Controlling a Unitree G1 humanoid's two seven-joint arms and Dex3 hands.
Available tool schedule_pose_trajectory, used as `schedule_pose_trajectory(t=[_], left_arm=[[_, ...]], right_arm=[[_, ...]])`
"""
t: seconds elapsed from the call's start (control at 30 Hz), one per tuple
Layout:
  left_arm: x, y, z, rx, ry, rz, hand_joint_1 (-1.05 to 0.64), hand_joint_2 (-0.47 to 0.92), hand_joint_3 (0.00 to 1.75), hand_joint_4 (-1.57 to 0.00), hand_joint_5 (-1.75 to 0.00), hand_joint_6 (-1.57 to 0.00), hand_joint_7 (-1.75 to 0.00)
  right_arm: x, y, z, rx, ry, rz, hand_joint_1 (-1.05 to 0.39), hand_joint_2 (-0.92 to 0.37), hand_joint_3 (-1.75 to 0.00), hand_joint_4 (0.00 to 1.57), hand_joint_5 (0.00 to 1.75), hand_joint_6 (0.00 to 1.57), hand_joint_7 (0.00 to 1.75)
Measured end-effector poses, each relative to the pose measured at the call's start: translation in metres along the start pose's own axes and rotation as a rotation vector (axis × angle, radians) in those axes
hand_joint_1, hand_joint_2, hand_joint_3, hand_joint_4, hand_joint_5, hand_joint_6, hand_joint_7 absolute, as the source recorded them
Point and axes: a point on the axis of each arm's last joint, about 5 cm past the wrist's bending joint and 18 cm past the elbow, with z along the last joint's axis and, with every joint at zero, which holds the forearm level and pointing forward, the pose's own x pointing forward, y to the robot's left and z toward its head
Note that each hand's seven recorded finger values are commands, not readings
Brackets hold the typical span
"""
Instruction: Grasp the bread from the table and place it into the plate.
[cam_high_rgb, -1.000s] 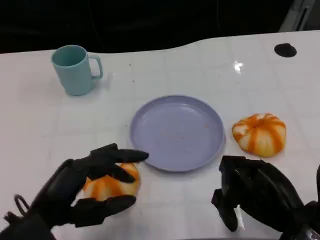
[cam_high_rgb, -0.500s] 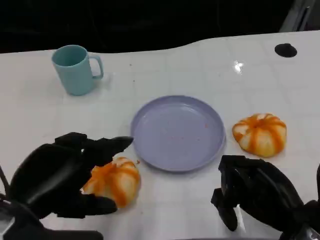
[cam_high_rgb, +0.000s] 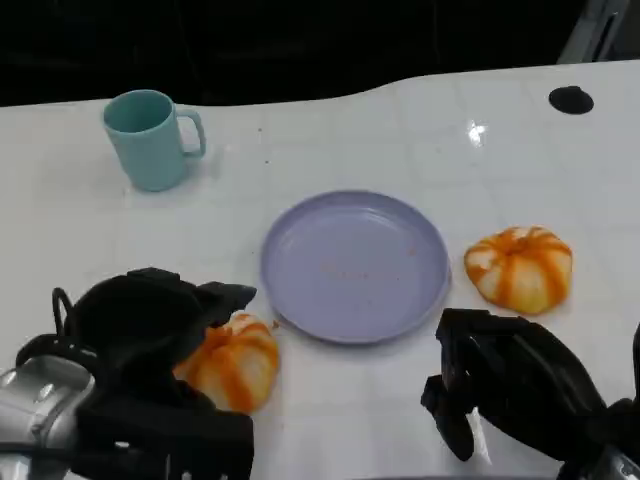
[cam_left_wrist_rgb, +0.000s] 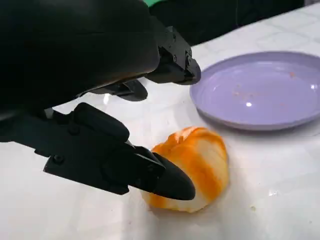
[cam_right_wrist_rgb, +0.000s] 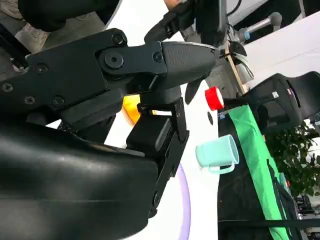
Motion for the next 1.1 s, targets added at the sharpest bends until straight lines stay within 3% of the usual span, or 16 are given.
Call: schedule_pose_trajectory(t=[0.43,0.57,0.73,0.77,0.83,0.87,0.9,0.93,0.97,1.03,1.1], left_arm=[[0.027,-0.019,-0.005,-0.002,0.055,-0.168,-0.71,0.90,0.00,-0.28,-0.15,-0.22,0.00],[0.032,-0.027,-0.007,-0.018,0.054,-0.165,-0.69,0.92,0.01,-0.29,-0.14,-0.23,0.00],[0.035,-0.040,-0.008,-0.045,0.042,-0.102,-0.44,0.92,0.06,-0.47,-0.21,-0.35,-0.05],[0.035,-0.043,-0.008,-0.053,0.038,-0.077,-0.32,0.92,0.13,-0.59,-0.63,-0.57,-0.08],[0.036,-0.051,-0.010,-0.084,0.023,-0.007,-0.25,0.92,0.22,-0.64,-1.01,-0.78,-0.10],[0.036,-0.056,-0.012,-0.097,0.014,0.033,-0.22,0.92,0.38,-0.74,-1.24,-0.97,-0.21],[0.037,-0.060,-0.013,-0.109,0.007,0.073,-0.21,0.92,0.44,-0.77,-1.32,-1.03,-0.26],[0.037,-0.063,-0.014,-0.124,0.002,0.108,-0.23,0.90,0.55,-0.80,-1.49,-1.08,-0.46],[0.036,-0.067,-0.016,-0.134,0.000,0.140,-0.24,0.87,0.67,-0.82,-1.64,-0.99,-0.89],[0.037,-0.070,-0.018,-0.138,-0.003,0.188,-0.25,0.81,0.76,-0.85,-1.72,-0.76,-1.52],[0.037,-0.070,-0.019,-0.130,-0.003,0.230,-0.26,0.76,0.78,-0.85,-1.74,-0.70,-1.69]], right_arm=[[-0.001,0.0002,0.001,0.004,0.007,-0.002,-0.92,-0.92,-0.36,1.28,1.63,1.11,1.56],[-0.002,0.0001,0.001,0.003,0.005,-0.002,-0.92,-0.92,-0.35,1.29,1.63,1.11,1.57],[-0.002,-0.0001,0.002,0.002,0.005,-0.003,-0.93,-0.92,-0.36,1.29,1.63,1.11,1.57],[-0.002,-0.0001,0.002,0.002,0.005,-0.003,-0.92,-0.92,-0.36,1.29,1.63,1.11,1.56],[-0.002,0.0000,0.002,0.002,0.005,-0.003,-0.92,-0.92,-0.36,1.29,1.63,1.11,1.56],[-0.003,0.0000,0.002,0.002,0.004,-0.003,-0.92,-0.92,-0.36,1.29,1.64,1.11,1.57],[-0.003,0.0000,0.002,0.003,0.003,-0.003,-0.92,-0.92,-0.36,1.29,1.64,1.11,1.57],[-0.003,0.0001,0.002,0.002,0.001,-0.002,-0.92,-0.92,-0.36,1.29,1.64,1.11,1.57],[-0.003,0.0003,0.003,0.001,0.000,-0.002,-0.92,-0.92,-0.37,1.29,1.64,1.11,1.57],[-0.003,0.0003,0.003,-0.001,-0.001,-0.002,-0.92,-0.92,-0.37,1.29,1.64,1.11,1.57],[-0.003,0.0003,0.003,-0.002,-0.001,-0.002,-0.92,-0.92,-0.37,1.30,1.64,1.11,1.57]])
